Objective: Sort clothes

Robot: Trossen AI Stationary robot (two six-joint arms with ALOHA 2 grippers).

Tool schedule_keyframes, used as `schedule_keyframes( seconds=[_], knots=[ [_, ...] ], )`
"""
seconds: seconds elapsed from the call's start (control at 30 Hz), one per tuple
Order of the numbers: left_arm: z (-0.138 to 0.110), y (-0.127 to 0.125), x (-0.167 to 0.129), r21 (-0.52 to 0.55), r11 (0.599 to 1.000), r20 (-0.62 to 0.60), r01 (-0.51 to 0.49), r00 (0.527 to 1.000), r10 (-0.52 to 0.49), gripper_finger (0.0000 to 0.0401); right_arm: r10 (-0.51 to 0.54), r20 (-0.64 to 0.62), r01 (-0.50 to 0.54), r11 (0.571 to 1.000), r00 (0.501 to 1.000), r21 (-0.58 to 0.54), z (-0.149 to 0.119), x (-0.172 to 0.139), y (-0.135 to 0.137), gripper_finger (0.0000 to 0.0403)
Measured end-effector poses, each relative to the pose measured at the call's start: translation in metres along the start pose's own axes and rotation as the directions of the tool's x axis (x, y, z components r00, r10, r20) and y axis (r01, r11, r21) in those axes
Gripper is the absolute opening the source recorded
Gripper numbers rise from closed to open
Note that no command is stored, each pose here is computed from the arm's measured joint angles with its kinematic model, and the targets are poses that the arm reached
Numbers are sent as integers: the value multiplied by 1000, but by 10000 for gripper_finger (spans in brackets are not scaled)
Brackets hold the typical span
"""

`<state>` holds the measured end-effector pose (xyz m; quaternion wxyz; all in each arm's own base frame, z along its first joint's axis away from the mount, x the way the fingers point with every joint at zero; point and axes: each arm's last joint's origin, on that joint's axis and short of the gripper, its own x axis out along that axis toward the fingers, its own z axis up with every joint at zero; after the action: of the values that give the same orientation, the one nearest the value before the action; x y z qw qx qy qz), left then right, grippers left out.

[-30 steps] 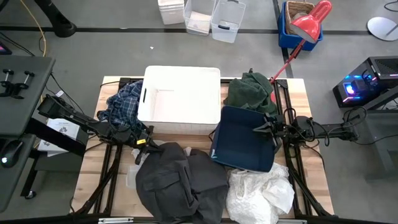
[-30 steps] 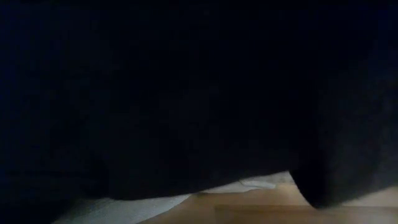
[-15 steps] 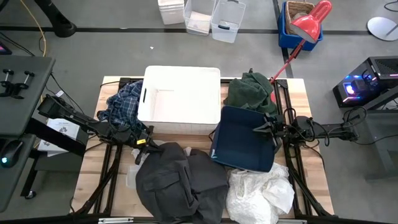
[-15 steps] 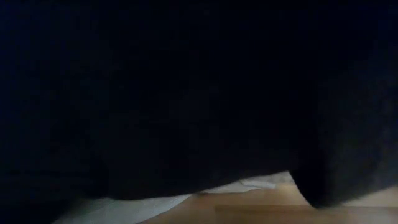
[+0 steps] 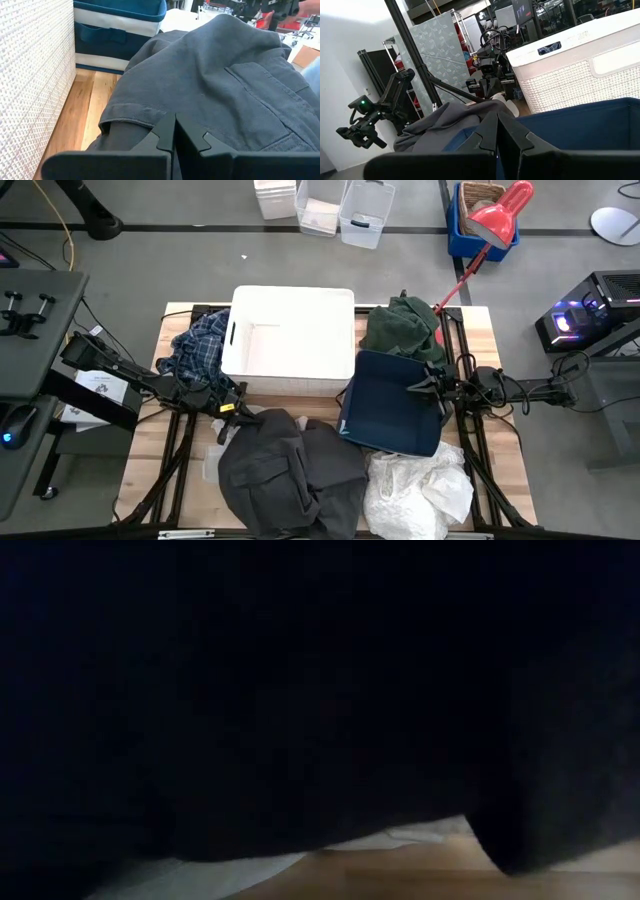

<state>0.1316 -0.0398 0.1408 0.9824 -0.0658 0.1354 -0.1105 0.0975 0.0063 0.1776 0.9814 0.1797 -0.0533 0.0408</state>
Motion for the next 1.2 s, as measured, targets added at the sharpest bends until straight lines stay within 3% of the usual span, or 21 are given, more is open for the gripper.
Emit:
schedule_keyframes(
  seconds=[0.17,0.23,0.33,0.47,0.53,0.6,0.7,0.77,0.83,0.97,1.1,1.2],
  knots=[
    [0,0,0,0,1000,0,0,1000,0,0,8,49,-11,999,999,53,4,0,1,1],
    [0,0,0,0,1000,0,0,1000,0,0,-8,169,-22,984,986,177,15,-1,3,1],
    [0,0,0,0,1000,0,0,1000,0,0,-51,361,-90,928,931,361,31,-6,6,1],
    [0,0,0,0,1000,1,0,1000,0,0,147,428,-300,900,892,316,55,-9,21,0],
    [0,0,0,0,1000,1,0,1000,0,0,236,390,-363,884,890,294,76,-9,32,0],
    [0,0,0,0,1000,0,0,1000,0,0,276,290,-355,895,916,269,98,-4,44,0],
    [0,0,0,0,1000,0,0,1000,0,0,327,53,-329,910,944,254,131,8,63,0],
    [0,0,0,0,1000,0,0,1000,0,0,375,-156,-321,902,914,287,146,18,75,0],
    [0,0,0,0,1000,0,0,1000,0,0,401,-371,-274,896,838,350,153,31,87,0],
    [0,0,0,0,1000,0,0,1000,0,0,420,-674,-149,894,608,422,158,59,116,0],
    [0,0,0,0,1000,1,0,1000,0,0,428,-825,-58,897,369,439,150,89,160,0],
    [0,0,0,0,1000,0,0,1000,0,0,385,-904,60,914,183,402,126,106,195,8]
  ],
)
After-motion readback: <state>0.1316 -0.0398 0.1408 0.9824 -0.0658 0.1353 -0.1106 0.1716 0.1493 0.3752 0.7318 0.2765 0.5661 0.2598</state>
